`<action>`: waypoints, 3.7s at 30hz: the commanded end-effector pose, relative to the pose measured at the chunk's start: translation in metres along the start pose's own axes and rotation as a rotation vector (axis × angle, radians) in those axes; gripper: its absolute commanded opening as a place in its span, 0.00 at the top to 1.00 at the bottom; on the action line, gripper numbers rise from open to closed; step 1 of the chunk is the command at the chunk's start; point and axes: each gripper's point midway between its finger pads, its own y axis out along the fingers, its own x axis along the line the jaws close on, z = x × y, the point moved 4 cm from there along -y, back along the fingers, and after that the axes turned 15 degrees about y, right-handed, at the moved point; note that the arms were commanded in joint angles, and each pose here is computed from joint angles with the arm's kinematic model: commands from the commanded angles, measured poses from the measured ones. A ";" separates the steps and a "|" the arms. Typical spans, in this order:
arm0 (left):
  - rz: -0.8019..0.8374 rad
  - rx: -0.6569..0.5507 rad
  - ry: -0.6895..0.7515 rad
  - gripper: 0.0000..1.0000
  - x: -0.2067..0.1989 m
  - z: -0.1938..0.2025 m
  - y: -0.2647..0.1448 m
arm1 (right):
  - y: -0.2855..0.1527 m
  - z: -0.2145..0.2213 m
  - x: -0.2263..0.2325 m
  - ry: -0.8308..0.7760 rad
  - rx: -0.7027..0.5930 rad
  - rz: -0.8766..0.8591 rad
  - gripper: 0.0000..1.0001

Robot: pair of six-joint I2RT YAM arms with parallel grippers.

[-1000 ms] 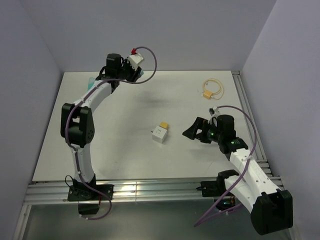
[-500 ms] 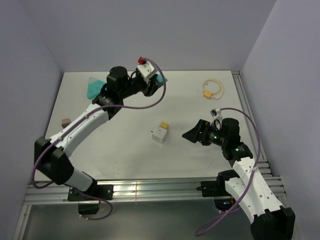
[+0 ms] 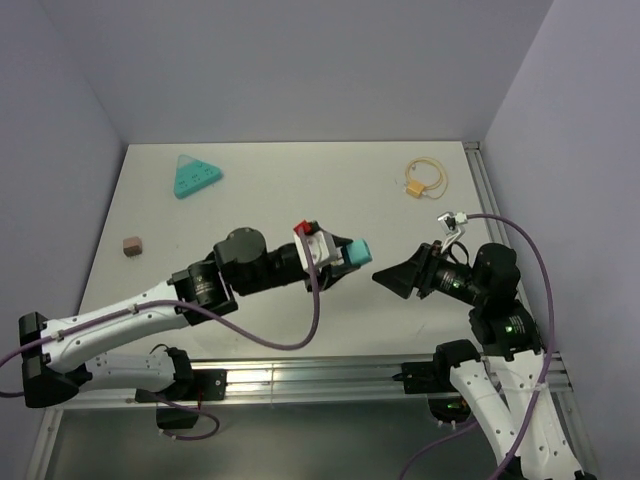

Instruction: Insert the plug

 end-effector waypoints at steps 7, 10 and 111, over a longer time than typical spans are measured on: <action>0.021 0.113 -0.002 1.00 -0.076 0.012 -0.021 | -0.015 0.019 0.029 0.087 0.066 -0.125 0.24; 0.037 0.112 -0.005 1.00 -0.090 0.013 -0.025 | -0.012 0.020 0.027 0.100 0.073 -0.126 0.25; -0.123 0.173 -0.544 0.00 -0.053 0.018 -0.013 | 0.086 -0.027 -0.013 -0.126 0.055 0.300 1.00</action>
